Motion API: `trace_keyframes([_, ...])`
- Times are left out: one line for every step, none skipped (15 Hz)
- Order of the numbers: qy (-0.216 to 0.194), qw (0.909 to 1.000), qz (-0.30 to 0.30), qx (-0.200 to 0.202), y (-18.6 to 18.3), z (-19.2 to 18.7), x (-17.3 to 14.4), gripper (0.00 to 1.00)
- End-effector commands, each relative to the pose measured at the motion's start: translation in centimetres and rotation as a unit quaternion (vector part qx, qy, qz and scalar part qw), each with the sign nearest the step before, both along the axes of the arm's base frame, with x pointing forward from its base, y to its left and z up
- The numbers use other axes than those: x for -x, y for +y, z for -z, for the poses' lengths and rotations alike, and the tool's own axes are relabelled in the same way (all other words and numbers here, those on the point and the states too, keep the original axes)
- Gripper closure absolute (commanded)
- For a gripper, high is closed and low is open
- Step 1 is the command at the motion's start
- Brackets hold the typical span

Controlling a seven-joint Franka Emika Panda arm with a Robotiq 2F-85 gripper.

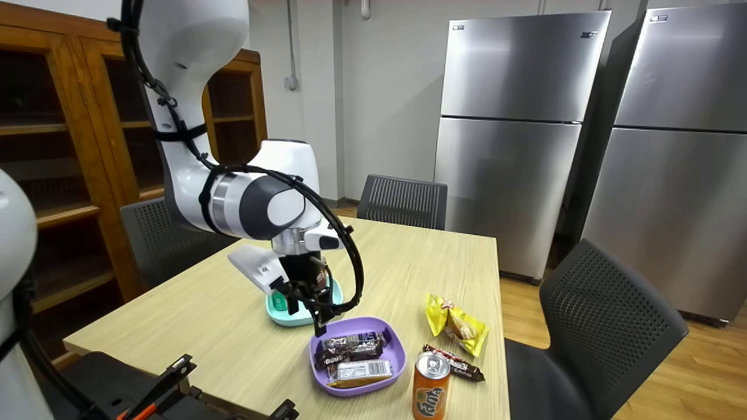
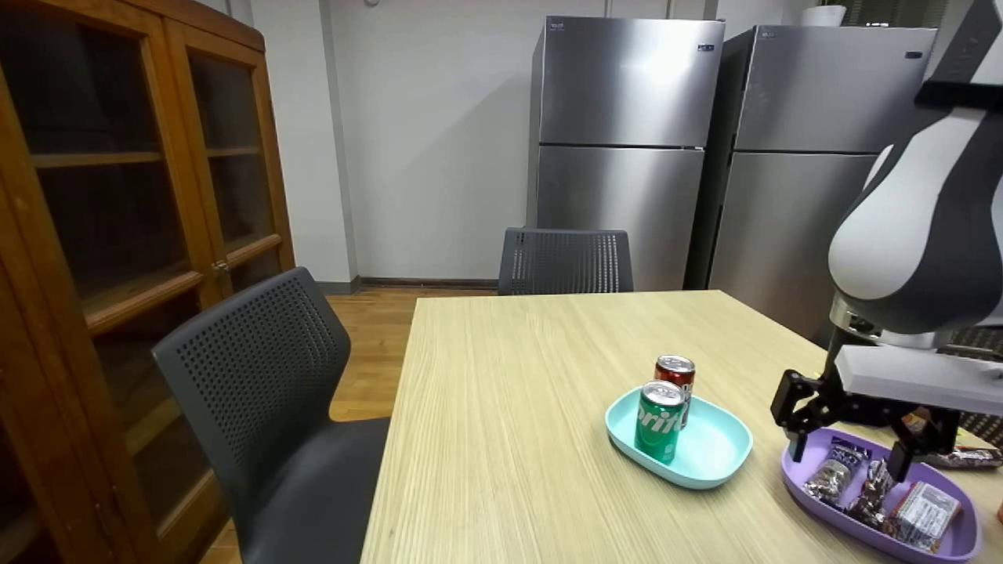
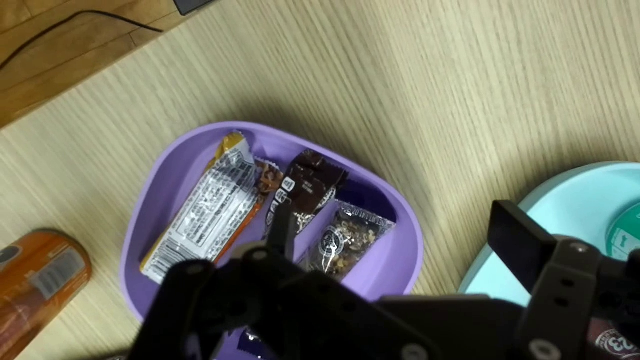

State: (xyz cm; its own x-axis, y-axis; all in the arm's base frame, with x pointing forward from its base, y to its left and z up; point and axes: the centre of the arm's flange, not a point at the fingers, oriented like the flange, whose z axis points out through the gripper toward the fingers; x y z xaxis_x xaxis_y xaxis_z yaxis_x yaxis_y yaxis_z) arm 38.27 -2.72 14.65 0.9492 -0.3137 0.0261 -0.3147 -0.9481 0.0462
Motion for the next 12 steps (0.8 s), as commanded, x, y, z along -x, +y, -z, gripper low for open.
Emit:
trace_keyframes([0.001, 1.0000, 0.001, 0.000, -0.04, 0.07, 0.04, 0.00])
trace_keyframes([0.001, 1.0000, 0.001, 0.000, -0.05, 0.11, 0.05, 0.00])
trace_keyframes([0.002, 1.0000, 0.001, 0.000, -0.05, 0.15, 0.05, 0.00])
trace_keyframes([0.002, 1.0000, 0.001, 0.000, -0.05, 0.15, 0.06, 0.00])
trace_keyframes([0.002, 1.0000, 0.001, 0.000, -0.05, 0.15, 0.06, 0.00])
trace_keyframes([0.002, 1.0000, 0.001, 0.000, -0.06, 0.16, 0.06, 0.00])
trace_keyframes([0.002, 1.0000, 0.001, 0.000, -0.05, 0.16, 0.06, 0.00])
trace_keyframes([0.002, 1.0000, 0.001, 0.000, -0.05, 0.16, 0.06, 0.00])
trace_keyframes([0.002, 1.0000, 0.001, 0.000, -0.06, 0.16, 0.06, 0.00])
trace_keyframes([0.002, 1.0000, 0.001, 0.000, -0.06, 0.16, 0.06, 0.00])
trace_keyframes([0.002, 1.0000, 0.001, 0.000, -0.05, 0.16, 0.06, 0.00])
trace_keyframes([0.001, 1.0000, 0.002, 0.003, -0.26, -0.33, 0.34, 0.00])
